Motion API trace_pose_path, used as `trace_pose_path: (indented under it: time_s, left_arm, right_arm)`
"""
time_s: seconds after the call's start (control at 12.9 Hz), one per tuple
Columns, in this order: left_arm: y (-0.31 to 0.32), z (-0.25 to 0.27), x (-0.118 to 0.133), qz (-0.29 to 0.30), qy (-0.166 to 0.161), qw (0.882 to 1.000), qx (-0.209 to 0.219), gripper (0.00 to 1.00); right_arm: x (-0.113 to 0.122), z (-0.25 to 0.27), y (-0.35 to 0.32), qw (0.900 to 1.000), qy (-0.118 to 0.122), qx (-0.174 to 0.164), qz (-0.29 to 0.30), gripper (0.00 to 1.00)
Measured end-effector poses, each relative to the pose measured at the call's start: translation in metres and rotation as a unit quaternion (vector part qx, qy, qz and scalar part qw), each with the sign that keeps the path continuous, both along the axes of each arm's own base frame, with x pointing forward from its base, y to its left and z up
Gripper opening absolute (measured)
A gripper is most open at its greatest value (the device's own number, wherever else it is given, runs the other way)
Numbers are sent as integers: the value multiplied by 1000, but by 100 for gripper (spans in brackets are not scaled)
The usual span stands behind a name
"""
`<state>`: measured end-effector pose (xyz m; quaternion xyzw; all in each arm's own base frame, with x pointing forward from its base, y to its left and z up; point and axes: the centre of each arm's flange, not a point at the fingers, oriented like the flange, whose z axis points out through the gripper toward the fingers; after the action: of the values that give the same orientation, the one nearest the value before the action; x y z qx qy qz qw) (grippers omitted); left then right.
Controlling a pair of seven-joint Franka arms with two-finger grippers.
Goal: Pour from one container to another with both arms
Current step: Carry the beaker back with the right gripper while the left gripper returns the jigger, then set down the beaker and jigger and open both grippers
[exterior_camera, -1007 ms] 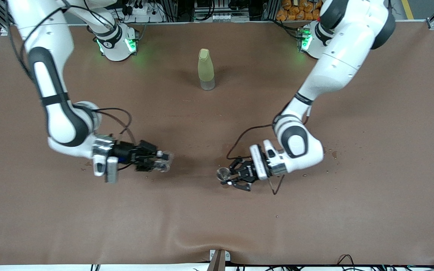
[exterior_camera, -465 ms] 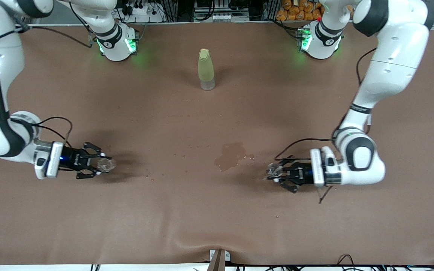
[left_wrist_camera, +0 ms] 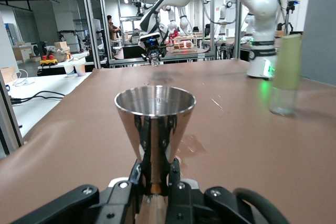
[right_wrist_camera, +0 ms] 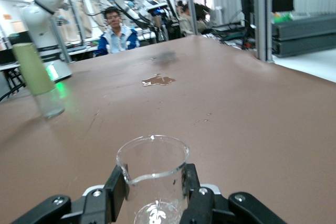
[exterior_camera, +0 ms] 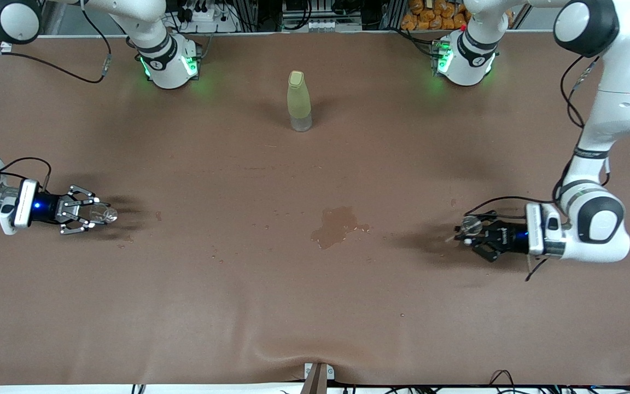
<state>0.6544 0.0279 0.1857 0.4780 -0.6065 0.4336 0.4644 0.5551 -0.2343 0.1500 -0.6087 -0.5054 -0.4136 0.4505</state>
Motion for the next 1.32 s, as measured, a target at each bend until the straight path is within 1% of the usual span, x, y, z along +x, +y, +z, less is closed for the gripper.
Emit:
trace_pose_path:
  time_s: [0.15, 0.23, 0.39, 0.54, 0.7, 0.85, 0.93, 1.01, 1.08, 1.16, 1.24, 1.32]
  left_arm:
    - [44, -25, -25, 7, -13, 1000, 1, 21]
    - [62, -37, -37, 11, -14, 1000, 2, 21]
    - [96, -51, -55, 15, -19, 1000, 11, 21]
    - [120, -66, -69, 25, -22, 999, 10, 21]
    - [129, -87, -80, 30, -23, 999, 0, 21]
    - [127, -98, -84, 28, -21, 999, -6, 21]
    - [126, -99, -84, 28, -21, 999, -6, 21]
    - [125, -98, -83, 27, -22, 999, -6, 22]
    - [125, -98, -83, 27, -22, 999, -6, 26]
    - [125, -98, -83, 27, -22, 999, -6, 37]
    - [125, -98, -83, 27, -23, 999, -6, 48]
    - [125, -98, -83, 27, -23, 999, -6, 48]
  right_arm:
    - [1, -33, 9, 999, -26, 15, 19, 50]
    - [4, -43, 15, 999, -31, 20, 26, 50]
    - [7, -54, 22, 999, -33, 24, 34, 50]
    - [7, -55, 20, 999, -33, 22, 35, 50]
    - [6, -54, 16, 999, -33, 23, 32, 56]
    - [5, -58, 17, 999, -31, 26, 33, 74]
    - [5, -60, 18, 999, -30, 27, 34, 85]
    - [5, -60, 19, 999, -30, 28, 34, 95]
    - [8, -57, 17, 998, -35, 28, 36, 95]
    - [14, -49, 14, 998, -42, 26, 39, 100]
    - [23, -38, 9, 998, -43, 20, 39, 100]
    - [31, -24, 3, 999, -29, 8, 39, 100]
